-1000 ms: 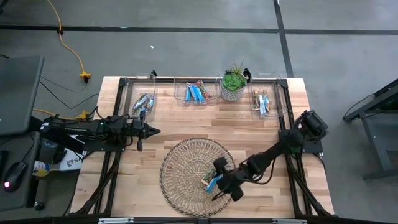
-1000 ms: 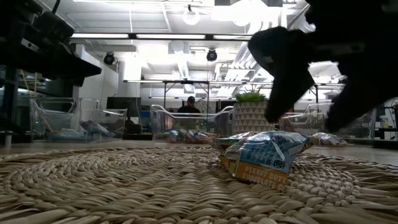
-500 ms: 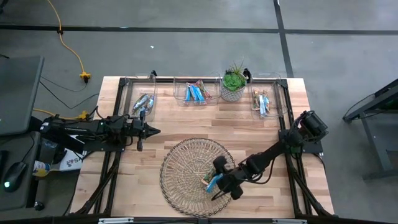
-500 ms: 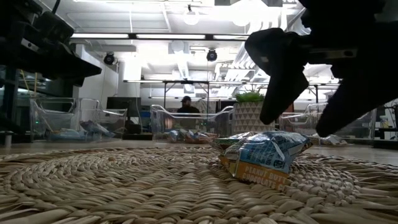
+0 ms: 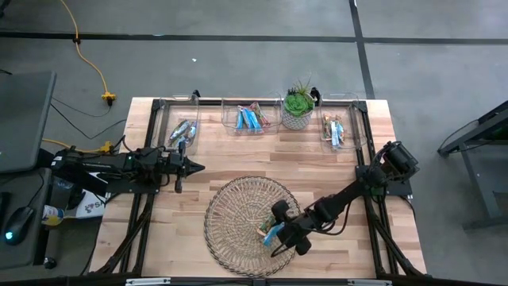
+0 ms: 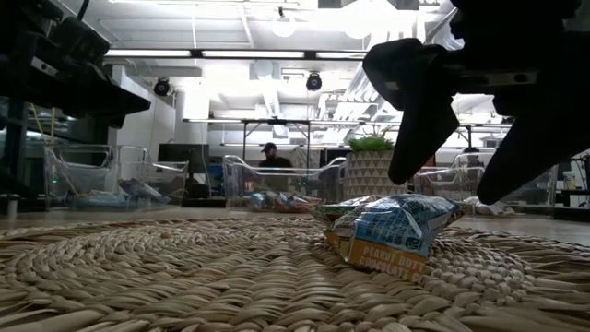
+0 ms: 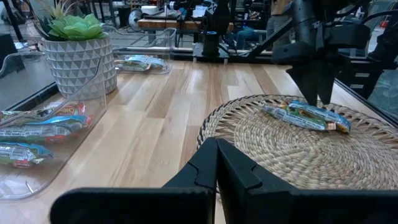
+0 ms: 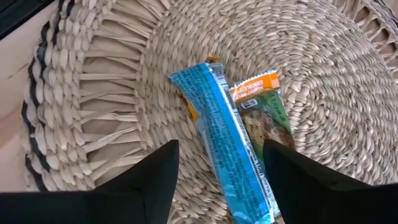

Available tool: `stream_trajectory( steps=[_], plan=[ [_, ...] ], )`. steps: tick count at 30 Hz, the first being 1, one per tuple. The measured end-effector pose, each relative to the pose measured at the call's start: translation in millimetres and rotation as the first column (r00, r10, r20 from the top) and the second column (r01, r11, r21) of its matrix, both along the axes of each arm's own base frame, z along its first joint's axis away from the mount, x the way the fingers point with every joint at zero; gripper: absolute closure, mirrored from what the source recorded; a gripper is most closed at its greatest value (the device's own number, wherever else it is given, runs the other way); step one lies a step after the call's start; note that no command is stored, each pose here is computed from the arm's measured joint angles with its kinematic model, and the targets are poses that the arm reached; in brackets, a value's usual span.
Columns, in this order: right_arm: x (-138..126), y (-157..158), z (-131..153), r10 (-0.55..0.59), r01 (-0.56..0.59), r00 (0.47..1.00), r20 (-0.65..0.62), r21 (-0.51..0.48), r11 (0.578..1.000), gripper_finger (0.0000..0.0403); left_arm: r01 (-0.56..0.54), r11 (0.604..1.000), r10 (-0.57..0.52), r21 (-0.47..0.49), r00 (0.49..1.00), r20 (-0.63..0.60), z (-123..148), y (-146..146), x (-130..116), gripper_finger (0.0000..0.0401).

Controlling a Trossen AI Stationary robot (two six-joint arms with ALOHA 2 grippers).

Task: Pick and place Granola Bars by type
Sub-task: Put the yellow granola bar into the right transparent bin

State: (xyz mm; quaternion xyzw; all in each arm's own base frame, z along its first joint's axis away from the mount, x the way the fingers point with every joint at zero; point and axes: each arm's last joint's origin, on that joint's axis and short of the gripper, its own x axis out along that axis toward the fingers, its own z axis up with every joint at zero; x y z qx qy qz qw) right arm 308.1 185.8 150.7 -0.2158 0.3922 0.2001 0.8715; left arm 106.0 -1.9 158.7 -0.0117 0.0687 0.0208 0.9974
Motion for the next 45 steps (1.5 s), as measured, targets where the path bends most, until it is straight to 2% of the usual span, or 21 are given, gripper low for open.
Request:
stream_trajectory(
  steps=[18, 23, 28, 36, 45],
  plan=[
    [4.0, 1.2, -15.4, -0.019, 0.018, 1.0, -0.018, -0.015, 1.0, 0.019, 0.0, 1.0, 0.0, 0.0, 1.0, 0.0, 0.0, 0.0, 0.0, 0.04],
    [4.9, -0.7, -15.5, -0.093, 0.093, 0.995, -0.031, 0.028, 0.995, 0.0199, 0.0, 1.0, 0.0, 0.0, 1.0, 0.0, -0.1, 0.0, 0.0, 0.04],
    [5.6, -4.2, -16.5, -0.131, 0.134, 0.99, -0.058, 0.05, 0.99, 0.0222, 0.0, 1.0, 0.0, 0.0, 1.0, 0.001, 0.1, 0.0, 0.0, 0.04],
    [5.4, -6.6, -17.7, -0.108, 0.115, 0.989, -0.1, 0.073, 0.991, 0.0276, 0.0, 1.0, 0.0, 0.0, 1.0, 0.0, -0.1, 0.0, 0.0, 0.04],
    [2.1, -8.0, -20.0, -0.101, 0.11, 0.985, -0.143, 0.057, 0.992, 0.0322, 0.001, 1.0, -0.001, 0.0, 1.0, 0.0, 0.0, 0.0, 0.0, 0.04]
  ],
)
